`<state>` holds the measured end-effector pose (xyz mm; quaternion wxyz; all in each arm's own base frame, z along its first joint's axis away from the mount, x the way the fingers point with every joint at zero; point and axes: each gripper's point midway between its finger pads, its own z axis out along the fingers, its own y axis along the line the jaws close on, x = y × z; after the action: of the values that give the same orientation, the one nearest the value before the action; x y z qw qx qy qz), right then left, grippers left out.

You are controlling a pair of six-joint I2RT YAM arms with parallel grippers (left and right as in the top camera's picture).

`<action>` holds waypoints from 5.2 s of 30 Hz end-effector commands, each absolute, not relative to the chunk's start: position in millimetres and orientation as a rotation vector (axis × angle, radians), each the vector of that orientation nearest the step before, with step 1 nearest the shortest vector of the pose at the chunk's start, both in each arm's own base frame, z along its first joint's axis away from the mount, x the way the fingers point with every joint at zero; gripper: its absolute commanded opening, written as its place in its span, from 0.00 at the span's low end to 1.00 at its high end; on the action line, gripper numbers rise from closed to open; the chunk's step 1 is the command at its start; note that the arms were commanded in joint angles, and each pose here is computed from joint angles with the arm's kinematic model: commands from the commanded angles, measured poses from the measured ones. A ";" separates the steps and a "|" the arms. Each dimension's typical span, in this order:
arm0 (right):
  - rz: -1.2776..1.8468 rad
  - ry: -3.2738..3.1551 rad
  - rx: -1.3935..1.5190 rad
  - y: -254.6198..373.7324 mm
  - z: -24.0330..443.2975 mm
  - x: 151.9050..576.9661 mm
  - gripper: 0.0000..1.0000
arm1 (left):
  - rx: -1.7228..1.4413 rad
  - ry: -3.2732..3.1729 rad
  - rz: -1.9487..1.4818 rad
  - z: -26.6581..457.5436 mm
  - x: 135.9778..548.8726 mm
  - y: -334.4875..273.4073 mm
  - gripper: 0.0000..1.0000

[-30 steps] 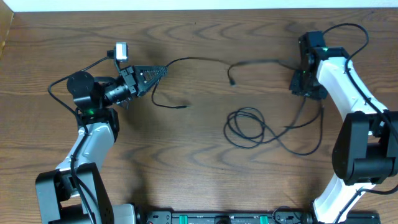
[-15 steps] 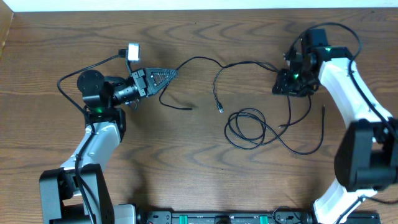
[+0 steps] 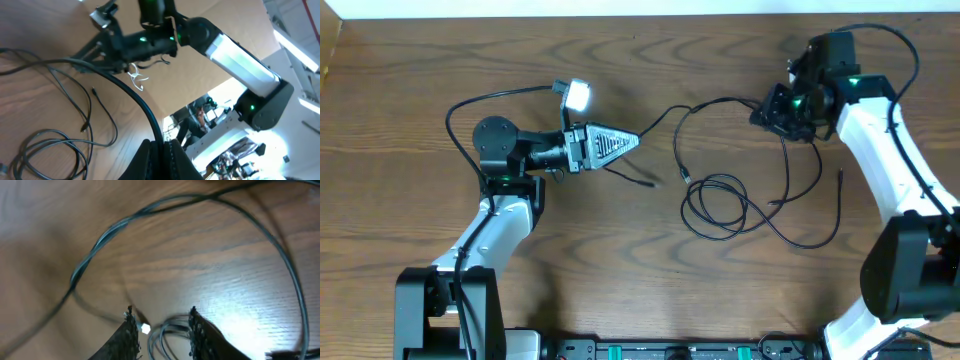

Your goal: Untangle cables

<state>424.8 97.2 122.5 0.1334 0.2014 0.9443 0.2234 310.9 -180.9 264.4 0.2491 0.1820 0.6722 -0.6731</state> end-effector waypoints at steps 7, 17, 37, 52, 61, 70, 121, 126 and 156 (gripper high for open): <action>0.414 2.439 1.298 60.2 102.9 453.3 0.33 | 0.591 1.798 -1.809 269.4 304.6 -181.1 0.07; 0.429 2.361 1.560 73.6 78.1 452.9 0.38 | 0.590 1.798 -1.809 269.3 304.7 -181.1 0.07; 0.464 2.278 1.145 63.7 66.5 527.4 0.01 | 0.626 1.808 -1.823 267.6 299.2 -181.4 0.08; 0.284 2.319 0.730 10.9 218.6 447.3 0.01 | 0.529 1.738 -1.698 270.2 324.9 -169.0 0.08; 0.280 2.460 0.731 24.4 198.6 421.5 0.27 | 0.311 1.821 -1.721 256.7 343.9 -166.3 0.08; 0.371 2.646 0.624 75.7 142.2 427.0 0.58 | 0.310 1.820 -1.721 256.8 344.1 -166.3 0.08; 0.160 2.272 1.060 19.2 38.4 530.7 0.01 | 0.798 1.633 -1.631 284.6 295.5 -173.0 0.08; 0.111 2.324 1.019 -1.0 38.3 523.4 0.01 | 0.747 1.652 -1.633 285.3 300.8 -166.3 0.08; 0.780 2.523 0.548 195.9 109.9 483.1 0.53 | 0.330 1.702 -1.692 295.1 340.0 -154.1 0.08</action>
<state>479.4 187.6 109.8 0.2079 0.1719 0.9175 0.2922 348.4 -152.0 287.1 0.3531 0.1026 0.6611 -0.6541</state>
